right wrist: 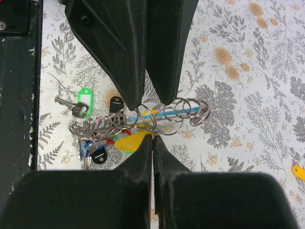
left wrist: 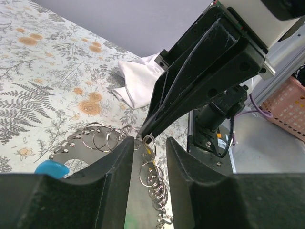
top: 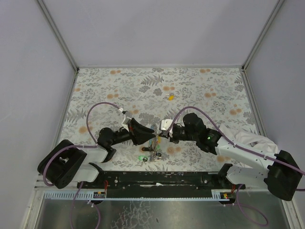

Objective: Put the keys on the keyring

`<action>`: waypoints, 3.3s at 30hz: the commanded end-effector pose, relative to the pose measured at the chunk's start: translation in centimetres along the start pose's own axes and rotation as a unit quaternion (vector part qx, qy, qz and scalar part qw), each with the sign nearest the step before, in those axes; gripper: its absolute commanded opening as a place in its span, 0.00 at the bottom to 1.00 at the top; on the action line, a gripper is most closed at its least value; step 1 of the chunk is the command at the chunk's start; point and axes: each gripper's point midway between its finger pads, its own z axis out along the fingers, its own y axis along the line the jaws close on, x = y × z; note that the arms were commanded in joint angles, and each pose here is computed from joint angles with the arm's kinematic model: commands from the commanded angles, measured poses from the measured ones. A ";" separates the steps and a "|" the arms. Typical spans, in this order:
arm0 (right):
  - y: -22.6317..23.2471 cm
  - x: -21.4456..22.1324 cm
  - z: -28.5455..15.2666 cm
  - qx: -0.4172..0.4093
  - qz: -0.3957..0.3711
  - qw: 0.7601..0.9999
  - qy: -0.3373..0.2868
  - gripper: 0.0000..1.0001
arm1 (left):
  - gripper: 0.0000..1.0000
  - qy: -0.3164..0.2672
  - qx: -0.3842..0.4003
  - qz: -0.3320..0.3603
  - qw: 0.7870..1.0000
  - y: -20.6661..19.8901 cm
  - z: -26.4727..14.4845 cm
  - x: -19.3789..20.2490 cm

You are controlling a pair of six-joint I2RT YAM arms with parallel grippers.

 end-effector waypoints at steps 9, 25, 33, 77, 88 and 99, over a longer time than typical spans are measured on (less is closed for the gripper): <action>-1.4 -4.4 -0.6 0.003 -0.040 0.999 -0.021 0.00 | 0.39 0.058 0.012 0.072 0.996 0.2 0.2 -0.4; -1.6 -4.6 -0.4 0.001 -0.019 1.000 0.013 0.00 | 0.36 0.076 0.021 0.013 0.997 -0.1 1.1 -0.2; -1.6 -4.6 0.0 -0.005 -0.017 1.000 0.022 0.00 | 0.30 0.096 0.026 0.007 0.995 -0.1 1.6 0.5; 2.2 -0.8 2.6 0.014 -0.027 0.999 0.020 0.00 | 0.12 -0.143 -0.124 -0.095 0.977 2.7 -1.2 -4.4; -1.0 -2.7 0.3 0.072 -0.080 0.992 0.058 0.00 | 0.39 -0.056 -0.133 0.031 0.989 2.3 -2.1 -3.2; -1.2 -3.6 0.3 0.057 -0.095 0.991 0.071 0.00 | 0.38 0.032 -0.059 0.063 0.996 0.2 -0.5 -2.3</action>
